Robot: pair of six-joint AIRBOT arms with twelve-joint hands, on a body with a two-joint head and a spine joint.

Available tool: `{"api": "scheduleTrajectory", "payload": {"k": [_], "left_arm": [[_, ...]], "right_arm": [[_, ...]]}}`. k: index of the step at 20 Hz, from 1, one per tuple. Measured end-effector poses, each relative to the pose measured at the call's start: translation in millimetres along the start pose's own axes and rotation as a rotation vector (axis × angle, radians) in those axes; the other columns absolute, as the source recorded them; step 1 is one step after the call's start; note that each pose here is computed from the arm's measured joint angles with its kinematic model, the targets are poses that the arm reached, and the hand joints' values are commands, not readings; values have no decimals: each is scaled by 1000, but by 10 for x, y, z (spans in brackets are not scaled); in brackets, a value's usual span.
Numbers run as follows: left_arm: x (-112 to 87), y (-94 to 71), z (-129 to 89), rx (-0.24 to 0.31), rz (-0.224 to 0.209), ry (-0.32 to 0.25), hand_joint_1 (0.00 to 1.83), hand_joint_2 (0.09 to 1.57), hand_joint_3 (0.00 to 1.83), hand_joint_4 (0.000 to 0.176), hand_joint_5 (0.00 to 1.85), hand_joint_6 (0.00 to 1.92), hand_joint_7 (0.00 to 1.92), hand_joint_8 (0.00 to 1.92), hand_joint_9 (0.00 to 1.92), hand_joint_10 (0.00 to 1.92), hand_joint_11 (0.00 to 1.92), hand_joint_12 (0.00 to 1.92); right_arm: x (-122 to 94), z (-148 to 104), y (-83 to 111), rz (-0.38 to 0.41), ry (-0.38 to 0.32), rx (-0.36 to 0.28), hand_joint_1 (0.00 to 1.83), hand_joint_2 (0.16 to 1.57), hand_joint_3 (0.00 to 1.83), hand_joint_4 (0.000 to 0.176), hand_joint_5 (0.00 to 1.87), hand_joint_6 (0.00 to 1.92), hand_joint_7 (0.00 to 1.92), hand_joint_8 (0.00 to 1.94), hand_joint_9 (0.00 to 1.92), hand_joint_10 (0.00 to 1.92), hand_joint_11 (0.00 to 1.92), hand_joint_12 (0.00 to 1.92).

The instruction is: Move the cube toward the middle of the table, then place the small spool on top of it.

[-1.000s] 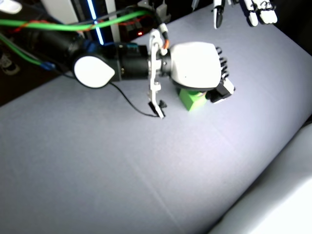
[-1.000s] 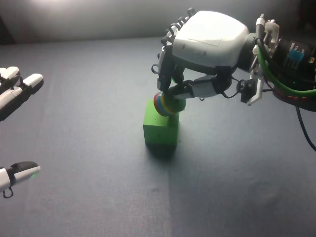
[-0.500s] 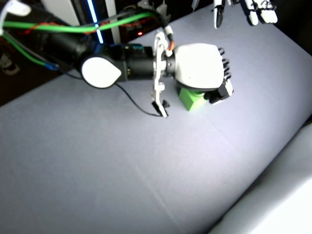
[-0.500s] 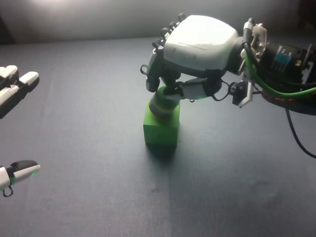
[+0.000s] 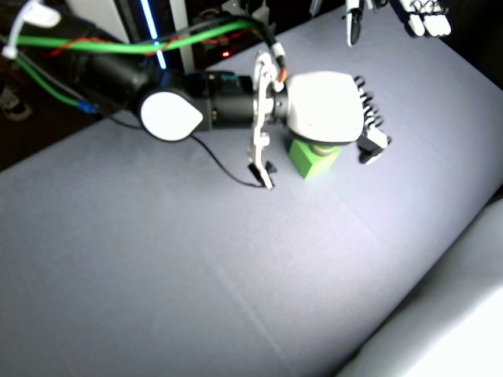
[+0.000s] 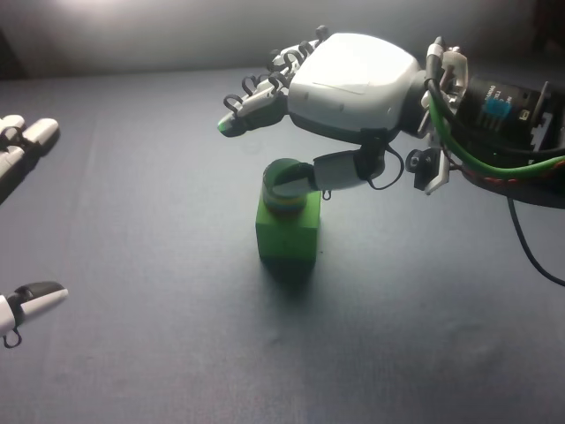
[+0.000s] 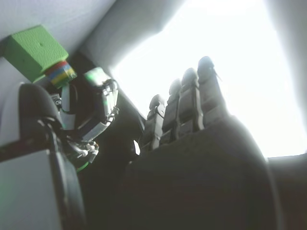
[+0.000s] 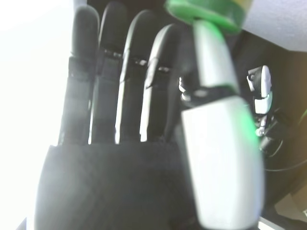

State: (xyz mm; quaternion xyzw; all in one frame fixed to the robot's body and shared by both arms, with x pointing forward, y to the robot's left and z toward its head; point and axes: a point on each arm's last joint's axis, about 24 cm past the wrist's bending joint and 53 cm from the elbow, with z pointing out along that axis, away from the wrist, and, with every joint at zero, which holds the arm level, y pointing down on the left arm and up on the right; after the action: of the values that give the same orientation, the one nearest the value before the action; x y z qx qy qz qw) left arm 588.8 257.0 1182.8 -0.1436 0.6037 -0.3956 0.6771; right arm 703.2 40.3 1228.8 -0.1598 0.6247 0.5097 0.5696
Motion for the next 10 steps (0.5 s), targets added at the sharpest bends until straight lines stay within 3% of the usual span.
{"api": "scheduleTrajectory", "payload": {"k": [1, 2, 3, 4, 5, 6, 7, 8, 9, 10], "left_arm": [[-5, 2, -1, -1, -1, -2, 936, 1014, 3, 83, 22, 5, 1, 0, 10, 4, 18, 69], [-7, 0, -1, 0, -1, -3, 937, 1014, 2, 91, 20, 4, 1, 1, 11, 4, 17, 71], [-9, 1, -1, 0, -4, -4, 944, 1015, 2, 92, 19, 3, 3, 1, 10, 3, 3, 70], [-11, 1, -3, 0, -4, -4, 932, 1014, 1, 104, 11, 1, 0, 0, 1, 0, 0, 33], [-21, 6, -15, 0, -9, -8, 885, 1016, 2, 89, 9, 1, 3, 1, 20, 8, 43, 46], [-27, 12, -23, -1, -10, -10, 907, 1017, 2, 78, 13, 2, 0, 0, 7, 2, 23, 39], [-28, 33, -34, -10, -15, -11, 950, 1019, 1, 72, 14, 2, 0, 0, 1, 0, 4, 7], [-42, 41, -55, -14, -16, -17, 911, 1015, 0, 94, 9, 0, 0, 0, 0, 0, 16, 8], [-49, 54, -91, -22, -20, -23, 903, 1014, 0, 100, 10, 1, 0, 0, 0, 0, 15, 7], [-47, 64, -107, -24, -22, -20, 895, 1017, 1, 96, 12, 1, 0, 0, 0, 0, 5, 3]], "right_arm": [[7, 1, 0, 0, 2, 1, 860, 1017, 0, 71, 500, 0, 596, 0, 745, 69, 394, 1098], [15, 1, 3, 2, 4, 2, 828, 1025, 0, 57, 438, 0, 535, 0, 657, 22, 301, 1002], [24, -2, 18, 3, 7, 1, 790, 1028, 0, 60, 394, 0, 470, 0, 578, 4, 227, 910], [22, -25, 31, 4, 10, 0, 738, 1038, 0, 79, 323, 0, 401, 0, 491, 0, 94, 992], [-28, -111, 57, 1, 6, -5, 704, 1040, 0, 74, 269, 0, 308, 0, 400, 0, 18, 989], [-117, -188, 59, 0, -10, -9, 712, 1040, 0, 110, 219, 0, 234, 0, 328, 0, 3, 942], [-254, -317, 46, 7, -43, -14, 733, 1055, 2, 111, 200, 0, 205, 1, 290, 1, 12, 824], [-418, -486, 25, 22, -88, -19, 668, 1075, 5, 103, 191, 0, 225, 6, 297, 5, 2, 752], [-541, -699, -35, 24, -123, -14, 623, 1090, 9, 93, 193, 1, 245, 11, 305, 7, 2, 735], [-570, -827, -91, 37, -135, 0, 566, 1125, 10, 96, 175, 0, 213, 4, 223, 3, 0, 549]]}}
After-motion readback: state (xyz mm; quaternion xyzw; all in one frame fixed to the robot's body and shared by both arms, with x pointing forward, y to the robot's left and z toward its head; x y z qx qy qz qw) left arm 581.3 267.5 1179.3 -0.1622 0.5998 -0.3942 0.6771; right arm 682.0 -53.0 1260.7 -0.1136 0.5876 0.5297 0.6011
